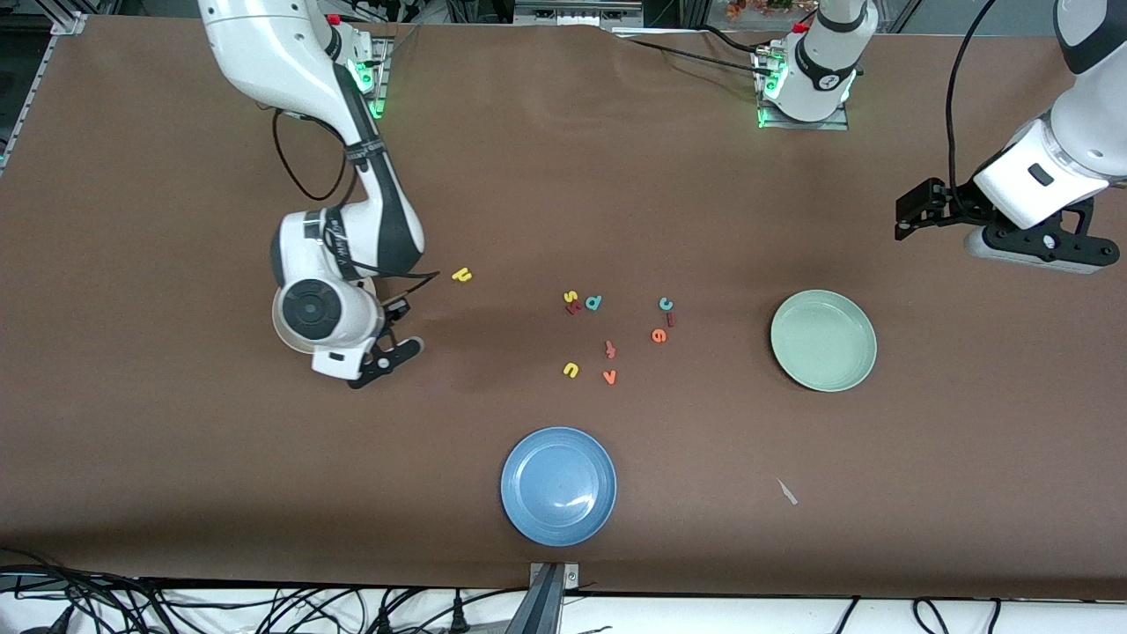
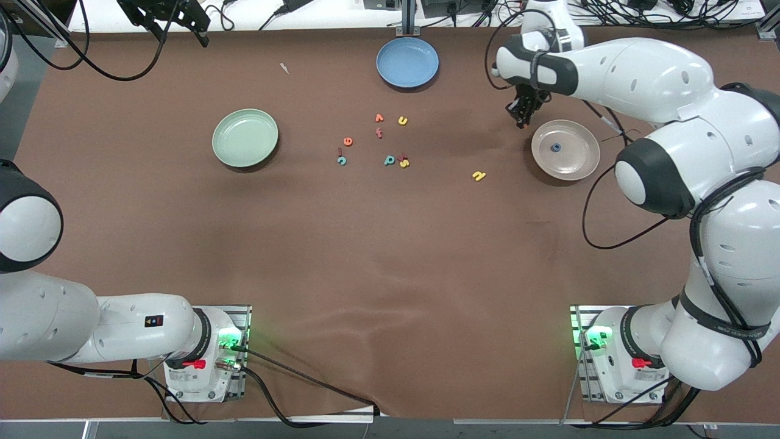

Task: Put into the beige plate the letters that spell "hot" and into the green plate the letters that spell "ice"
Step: 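Place the orange letter on the white plate with the right gripper, then reach the yellow letter with the right gripper while the left gripper reaches orange e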

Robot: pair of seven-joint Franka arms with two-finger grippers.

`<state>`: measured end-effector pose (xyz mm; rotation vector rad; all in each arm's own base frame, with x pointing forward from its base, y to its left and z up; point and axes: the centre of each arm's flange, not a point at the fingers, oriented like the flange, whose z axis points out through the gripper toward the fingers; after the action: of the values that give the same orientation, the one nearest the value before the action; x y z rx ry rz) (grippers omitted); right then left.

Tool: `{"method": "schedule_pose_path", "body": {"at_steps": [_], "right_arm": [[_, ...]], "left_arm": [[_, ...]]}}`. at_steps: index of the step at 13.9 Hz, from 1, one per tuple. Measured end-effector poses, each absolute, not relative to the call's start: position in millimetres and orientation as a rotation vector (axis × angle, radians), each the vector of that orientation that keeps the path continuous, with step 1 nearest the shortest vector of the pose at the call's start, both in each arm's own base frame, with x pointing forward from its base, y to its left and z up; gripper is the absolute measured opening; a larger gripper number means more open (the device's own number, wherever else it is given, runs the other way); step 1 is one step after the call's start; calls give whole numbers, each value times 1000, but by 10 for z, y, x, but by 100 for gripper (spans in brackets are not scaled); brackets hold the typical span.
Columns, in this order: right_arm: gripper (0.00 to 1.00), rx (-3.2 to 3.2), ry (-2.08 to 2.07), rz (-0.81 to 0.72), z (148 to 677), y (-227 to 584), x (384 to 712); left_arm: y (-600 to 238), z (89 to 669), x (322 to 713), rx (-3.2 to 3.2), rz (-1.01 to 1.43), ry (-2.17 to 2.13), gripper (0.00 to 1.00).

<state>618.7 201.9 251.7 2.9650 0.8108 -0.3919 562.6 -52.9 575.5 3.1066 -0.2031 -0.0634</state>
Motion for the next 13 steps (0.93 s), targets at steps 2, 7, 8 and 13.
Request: {"method": "schedule_pose_path", "body": {"at_steps": [2, 7, 8, 13], "right_arm": [[19, 2980, 748, -383, 2544, 1754, 6147], [19, 3027, 584, -237, 2294, 1097, 5868], [19, 3051, 545, -232, 2254, 1040, 5821], [56, 3079, 476, -219, 2279, 880, 5828]], "left_arm": [[-518, 5744, 5651, 3106, -65, -187, 100], [-515, 5816, 5739, 3102, -34, -178, 100], [-516, 5800, 5746, 3102, -39, -178, 100], [-946, 5150, 6027, 3075, -126, -192, 100]]}}
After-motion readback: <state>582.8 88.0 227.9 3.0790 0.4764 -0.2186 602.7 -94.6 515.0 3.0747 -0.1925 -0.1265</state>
